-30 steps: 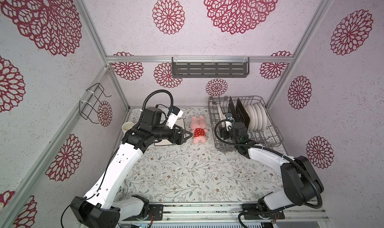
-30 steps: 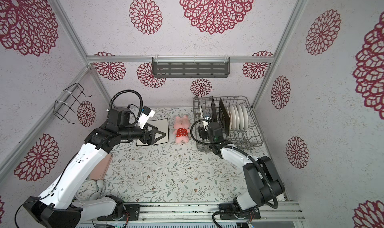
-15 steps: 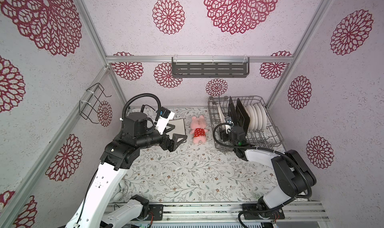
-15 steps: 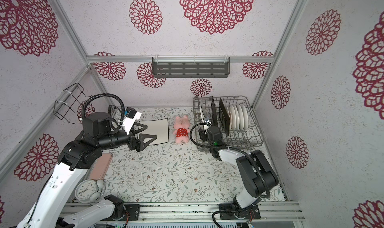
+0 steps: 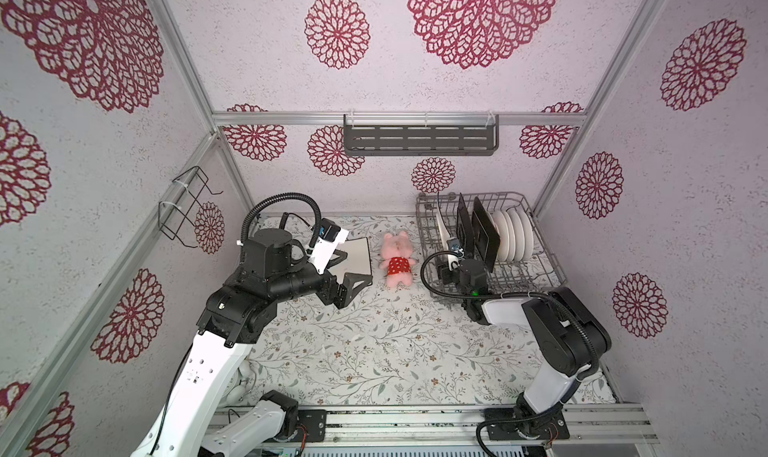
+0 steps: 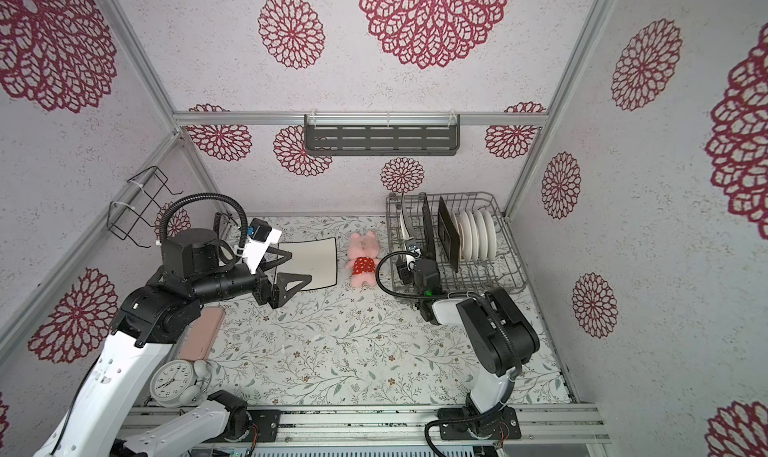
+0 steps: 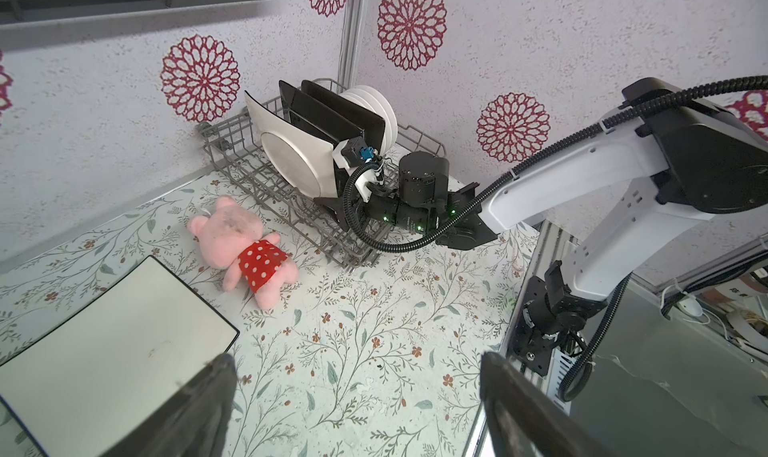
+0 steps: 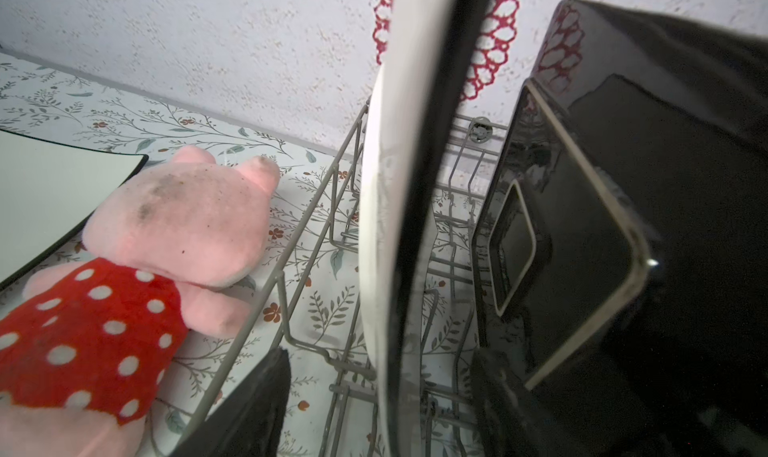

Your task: Unload the plates from the dish rack

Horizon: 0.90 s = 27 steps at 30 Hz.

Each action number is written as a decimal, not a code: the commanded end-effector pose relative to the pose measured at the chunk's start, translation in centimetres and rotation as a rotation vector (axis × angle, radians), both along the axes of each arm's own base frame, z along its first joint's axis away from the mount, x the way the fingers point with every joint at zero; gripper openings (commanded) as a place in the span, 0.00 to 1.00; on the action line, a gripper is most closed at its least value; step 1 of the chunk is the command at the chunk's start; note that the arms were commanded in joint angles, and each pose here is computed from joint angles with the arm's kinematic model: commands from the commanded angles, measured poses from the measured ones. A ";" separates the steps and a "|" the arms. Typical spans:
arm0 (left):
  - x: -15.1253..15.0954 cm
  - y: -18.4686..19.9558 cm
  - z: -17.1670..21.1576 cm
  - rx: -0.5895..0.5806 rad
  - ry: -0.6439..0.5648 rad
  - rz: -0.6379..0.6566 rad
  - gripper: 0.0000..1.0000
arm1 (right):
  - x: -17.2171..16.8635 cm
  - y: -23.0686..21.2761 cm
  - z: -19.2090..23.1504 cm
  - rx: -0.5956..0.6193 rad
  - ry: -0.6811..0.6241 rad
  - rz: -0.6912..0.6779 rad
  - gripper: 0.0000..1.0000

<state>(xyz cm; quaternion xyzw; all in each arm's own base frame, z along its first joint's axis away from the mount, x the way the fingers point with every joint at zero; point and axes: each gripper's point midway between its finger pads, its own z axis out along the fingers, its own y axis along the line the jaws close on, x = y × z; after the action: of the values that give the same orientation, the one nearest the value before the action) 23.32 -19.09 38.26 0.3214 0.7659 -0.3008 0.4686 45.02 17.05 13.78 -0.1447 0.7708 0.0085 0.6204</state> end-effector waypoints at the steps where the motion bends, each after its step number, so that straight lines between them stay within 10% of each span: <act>1: -0.2 0.1 0.7 0.020 -0.053 -0.015 0.94 | 1.1 -0.3 2.6 0.026 -0.106 -0.032 0.72; 27: 0.5 0.3 0.4 0.065 -0.064 -0.003 0.97 | 1.3 -0.4 1.9 0.095 -0.259 -0.040 0.54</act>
<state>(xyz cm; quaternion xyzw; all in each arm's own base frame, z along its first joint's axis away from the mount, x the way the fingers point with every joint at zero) 23.85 -18.75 38.00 0.3292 0.7696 -0.2771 0.4718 46.20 17.11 12.91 -0.1231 0.7230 0.0061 0.6797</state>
